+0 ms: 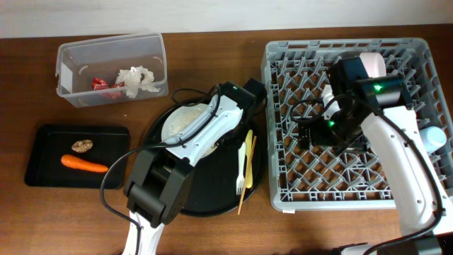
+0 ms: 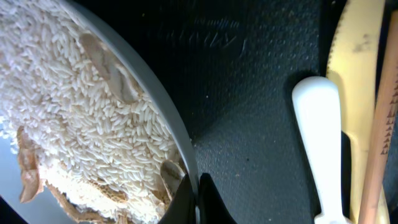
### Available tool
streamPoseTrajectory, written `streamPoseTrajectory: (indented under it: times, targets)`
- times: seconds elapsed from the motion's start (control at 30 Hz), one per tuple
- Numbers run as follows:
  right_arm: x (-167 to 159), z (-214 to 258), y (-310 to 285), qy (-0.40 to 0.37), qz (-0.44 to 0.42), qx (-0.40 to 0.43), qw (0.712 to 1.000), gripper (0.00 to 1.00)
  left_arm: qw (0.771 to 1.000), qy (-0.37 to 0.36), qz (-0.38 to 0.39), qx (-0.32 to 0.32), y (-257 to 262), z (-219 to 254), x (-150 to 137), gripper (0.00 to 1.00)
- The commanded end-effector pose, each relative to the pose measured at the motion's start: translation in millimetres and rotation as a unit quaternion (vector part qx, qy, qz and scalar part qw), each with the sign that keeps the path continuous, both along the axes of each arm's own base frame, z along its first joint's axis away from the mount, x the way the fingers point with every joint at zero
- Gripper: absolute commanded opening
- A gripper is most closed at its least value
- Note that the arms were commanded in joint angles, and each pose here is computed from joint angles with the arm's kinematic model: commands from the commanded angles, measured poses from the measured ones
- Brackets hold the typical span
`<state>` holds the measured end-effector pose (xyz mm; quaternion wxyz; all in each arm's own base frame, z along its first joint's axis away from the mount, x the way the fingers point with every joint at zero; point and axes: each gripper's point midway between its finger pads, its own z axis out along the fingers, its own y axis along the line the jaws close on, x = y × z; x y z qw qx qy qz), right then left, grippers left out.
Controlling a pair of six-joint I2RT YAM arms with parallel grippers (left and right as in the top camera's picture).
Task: Sort waste into correct bins and load items into the dishwasher rack
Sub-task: 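Lift the rice plate with the left gripper and tip the rice onto the black tray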
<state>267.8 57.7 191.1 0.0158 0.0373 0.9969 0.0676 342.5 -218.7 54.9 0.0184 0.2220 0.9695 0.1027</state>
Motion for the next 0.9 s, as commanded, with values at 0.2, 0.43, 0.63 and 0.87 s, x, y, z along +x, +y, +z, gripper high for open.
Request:
streamPoseTrajectory:
  times: [0.2, 0.43, 0.63, 0.87]
  targets:
    - [-1, 3, -2, -0.004, -0.004, -0.005, 1.000, 0.99, 0.996, -0.040, 0.072, 0.024, 26, 47, -6, 0.00]
    - [-5, 3, -3, 0.003, -0.003, -0.005, 1.000, 0.99, 0.985, -0.054, 0.164, 0.016, 92, 90, 1, 0.01]
    - [-5, 3, -3, 0.003, -0.004, -0.005, 1.000, 0.99, 0.970, -0.046, 0.240, 0.024, 154, 93, -11, 0.00]
    - [-5, 3, -3, 0.003, -0.003, -0.005, 1.000, 0.99, 0.956, -0.010, 0.293, -0.020, 202, 67, -18, 0.00]
